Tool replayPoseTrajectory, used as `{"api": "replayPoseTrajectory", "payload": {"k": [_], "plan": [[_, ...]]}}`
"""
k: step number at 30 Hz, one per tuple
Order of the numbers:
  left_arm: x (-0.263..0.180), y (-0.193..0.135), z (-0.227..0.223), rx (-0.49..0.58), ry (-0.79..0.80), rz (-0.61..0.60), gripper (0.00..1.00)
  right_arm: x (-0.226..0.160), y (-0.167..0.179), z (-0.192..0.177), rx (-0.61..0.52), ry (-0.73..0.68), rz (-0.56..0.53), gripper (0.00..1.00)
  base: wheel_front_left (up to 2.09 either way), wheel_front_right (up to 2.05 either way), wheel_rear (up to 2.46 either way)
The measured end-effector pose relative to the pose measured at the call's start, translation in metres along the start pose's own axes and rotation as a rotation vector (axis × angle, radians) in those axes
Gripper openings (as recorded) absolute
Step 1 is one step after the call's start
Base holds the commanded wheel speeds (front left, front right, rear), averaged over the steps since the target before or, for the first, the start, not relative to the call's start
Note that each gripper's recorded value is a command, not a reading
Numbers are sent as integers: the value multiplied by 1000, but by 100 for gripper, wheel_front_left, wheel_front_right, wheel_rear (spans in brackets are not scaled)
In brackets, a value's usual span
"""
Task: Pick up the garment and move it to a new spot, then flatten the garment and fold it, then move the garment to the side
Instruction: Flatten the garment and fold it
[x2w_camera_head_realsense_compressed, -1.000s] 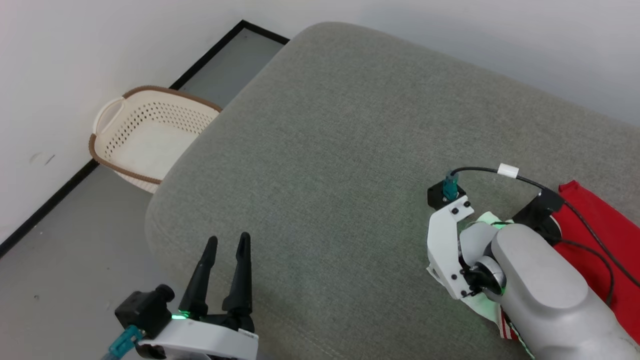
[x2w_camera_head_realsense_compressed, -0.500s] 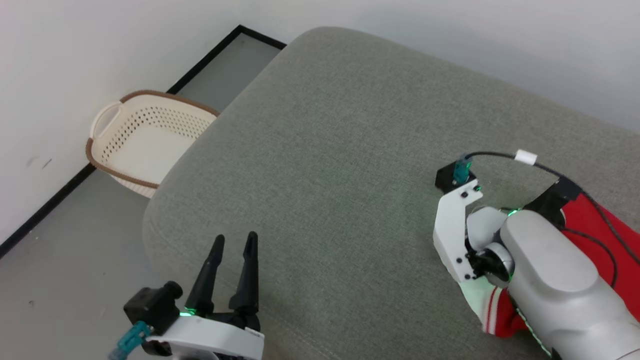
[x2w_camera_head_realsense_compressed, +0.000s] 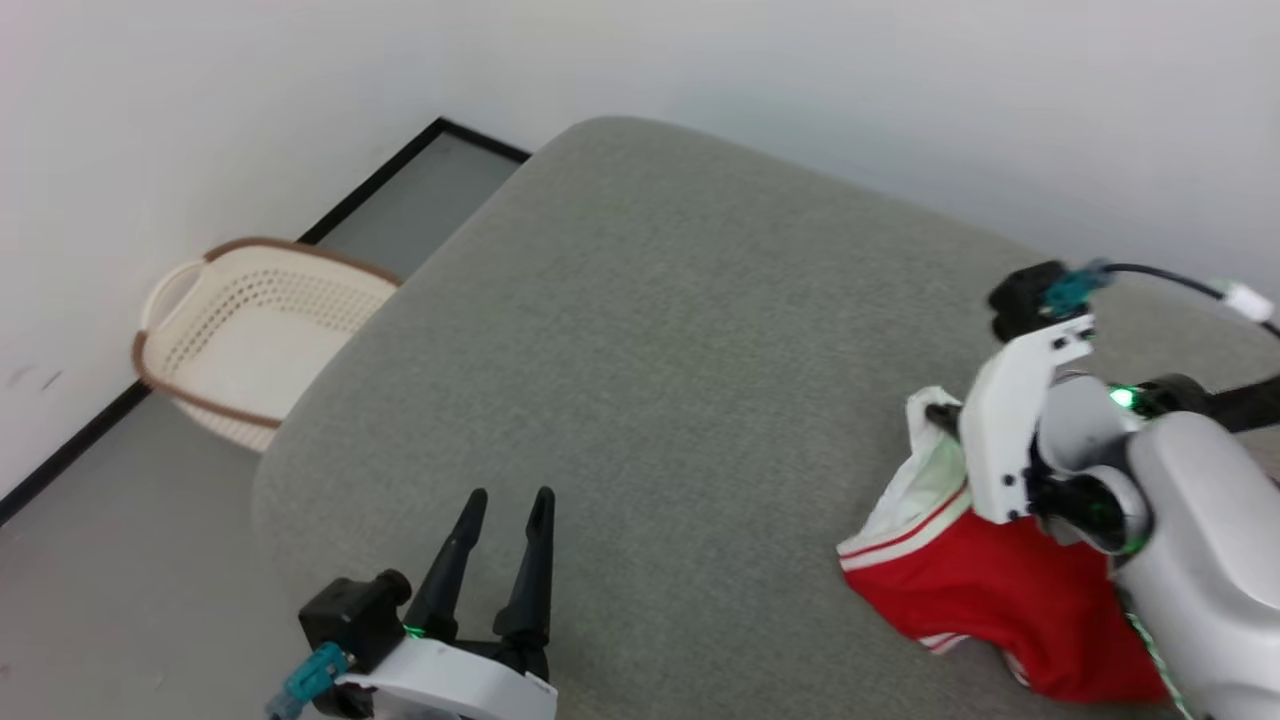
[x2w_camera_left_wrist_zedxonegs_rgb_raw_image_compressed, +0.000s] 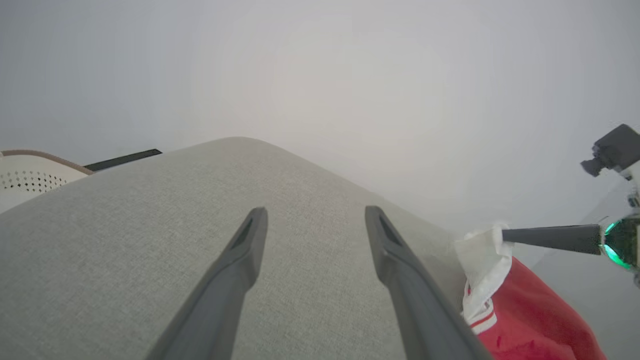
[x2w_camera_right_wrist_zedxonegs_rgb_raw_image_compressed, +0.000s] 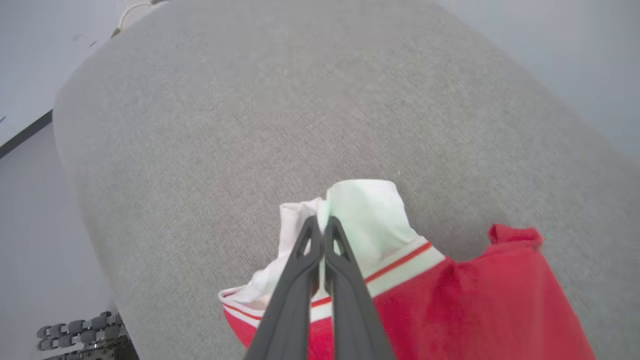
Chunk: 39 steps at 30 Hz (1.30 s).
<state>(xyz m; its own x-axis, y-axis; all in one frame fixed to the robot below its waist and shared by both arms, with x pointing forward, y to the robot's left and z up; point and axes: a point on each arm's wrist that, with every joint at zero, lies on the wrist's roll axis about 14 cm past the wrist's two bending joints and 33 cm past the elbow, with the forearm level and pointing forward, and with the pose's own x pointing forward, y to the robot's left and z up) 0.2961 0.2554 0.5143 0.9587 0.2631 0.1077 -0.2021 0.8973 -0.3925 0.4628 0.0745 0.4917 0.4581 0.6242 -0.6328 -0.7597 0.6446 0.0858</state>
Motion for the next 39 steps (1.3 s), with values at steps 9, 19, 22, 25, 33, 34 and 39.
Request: {"api": "replayPoseTrajectory", "payload": {"k": [9, 19, 22, 25, 33, 34, 39], "plan": [[15, -26, -8, -1, 17, -90, 100, -77, -60, -5, 121, -144, -146, 0, 0, 0, 0], [35, -65, -28, 2, 70, -214, 100, -167, -147, -67, 307, -177, -450, 0, 0, 0, 0], [40, -74, -33, 2, 85, -244, 100, -189, -169, -88, 344, -163, -541, 0, 0, 0, 0], [47, -82, -41, 10, 105, -271, 100, -210, -194, -113, 375, -132, -636, 0, 0, 0, 0], [54, -93, -55, 18, 146, -307, 100, -234, -237, -166, 433, -34, -789, 0, 0, 0, 0], [53, -93, -57, 20, 151, -308, 100, -237, -241, -173, 448, -21, -804, 0, 0, 0, 0], [53, -90, -58, 30, 158, -306, 100, -248, -257, -202, 471, 44, -880, 0, 0, 0, 0]]}}
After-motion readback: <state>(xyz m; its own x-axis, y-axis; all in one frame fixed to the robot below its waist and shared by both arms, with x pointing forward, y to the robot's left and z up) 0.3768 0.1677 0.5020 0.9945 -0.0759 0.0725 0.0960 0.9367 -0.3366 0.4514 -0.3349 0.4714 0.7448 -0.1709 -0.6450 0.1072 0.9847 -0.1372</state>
